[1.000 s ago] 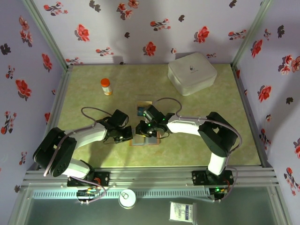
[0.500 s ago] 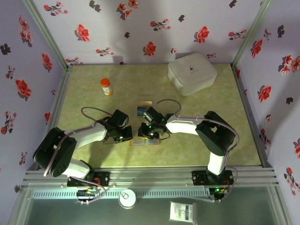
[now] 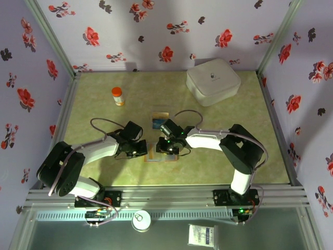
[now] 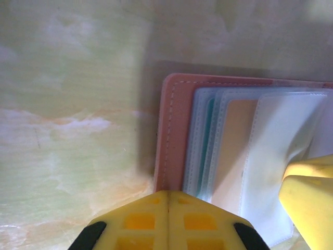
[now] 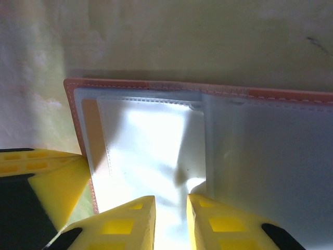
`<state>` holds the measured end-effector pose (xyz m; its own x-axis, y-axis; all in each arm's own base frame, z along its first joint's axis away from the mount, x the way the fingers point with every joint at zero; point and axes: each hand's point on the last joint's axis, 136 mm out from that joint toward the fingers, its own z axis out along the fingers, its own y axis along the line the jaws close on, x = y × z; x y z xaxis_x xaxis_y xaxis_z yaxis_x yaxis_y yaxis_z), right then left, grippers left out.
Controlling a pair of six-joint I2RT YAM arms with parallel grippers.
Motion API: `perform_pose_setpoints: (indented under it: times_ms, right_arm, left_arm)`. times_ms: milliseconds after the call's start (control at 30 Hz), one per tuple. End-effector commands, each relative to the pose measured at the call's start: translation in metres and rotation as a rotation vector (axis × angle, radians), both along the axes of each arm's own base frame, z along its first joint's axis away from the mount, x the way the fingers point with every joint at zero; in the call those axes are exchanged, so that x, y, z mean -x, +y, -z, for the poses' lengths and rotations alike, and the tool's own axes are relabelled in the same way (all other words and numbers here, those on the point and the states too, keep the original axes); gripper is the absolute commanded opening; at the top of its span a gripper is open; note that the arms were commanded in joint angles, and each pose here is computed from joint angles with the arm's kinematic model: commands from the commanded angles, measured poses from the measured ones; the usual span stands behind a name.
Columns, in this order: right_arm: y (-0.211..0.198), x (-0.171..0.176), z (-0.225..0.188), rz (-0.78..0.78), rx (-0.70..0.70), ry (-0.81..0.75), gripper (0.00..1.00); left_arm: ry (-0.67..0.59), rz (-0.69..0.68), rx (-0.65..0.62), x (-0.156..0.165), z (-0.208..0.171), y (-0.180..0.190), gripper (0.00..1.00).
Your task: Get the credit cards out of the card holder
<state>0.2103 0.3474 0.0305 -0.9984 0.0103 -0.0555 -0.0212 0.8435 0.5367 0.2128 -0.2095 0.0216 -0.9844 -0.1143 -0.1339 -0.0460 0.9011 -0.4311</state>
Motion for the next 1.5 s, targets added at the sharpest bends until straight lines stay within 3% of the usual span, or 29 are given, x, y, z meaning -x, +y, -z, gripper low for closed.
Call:
perform_pose_setpoints:
  times_ms: [0, 267, 433, 933, 1167, 1467]
  right_arm:
    - [-0.009, 0.0, 0.0, 0.009, 0.001, -0.01, 0.23]
    - [-0.006, -0.001, -0.004, 0.022, -0.056, -0.014, 0.21]
    - [-0.006, -0.002, -0.003, 0.029, -0.074, -0.013, 0.2]
    - [-0.004, -0.004, -0.005, 0.046, -0.202, 0.011, 0.18]
    - [-0.006, -0.003, -0.004, 0.047, -0.226, 0.019, 0.17]
    - [-0.008, -0.003, -0.005, 0.05, -0.243, 0.021, 0.16]
  left_arm:
    - [-0.002, 0.002, -0.022, -0.003, -0.003, 0.003, 0.0]
    - [-0.071, -0.032, 0.069, -0.015, -0.035, -0.008, 0.01]
    - [-0.077, -0.039, 0.177, -0.019, -0.049, -0.026, 0.09]
    - [0.005, -0.019, 0.213, -0.019, -0.024, -0.046, 0.31]
    - [0.017, -0.019, 0.207, -0.018, -0.018, -0.049, 0.32]
    - [0.016, -0.015, 0.22, -0.018, -0.021, -0.055, 0.22]
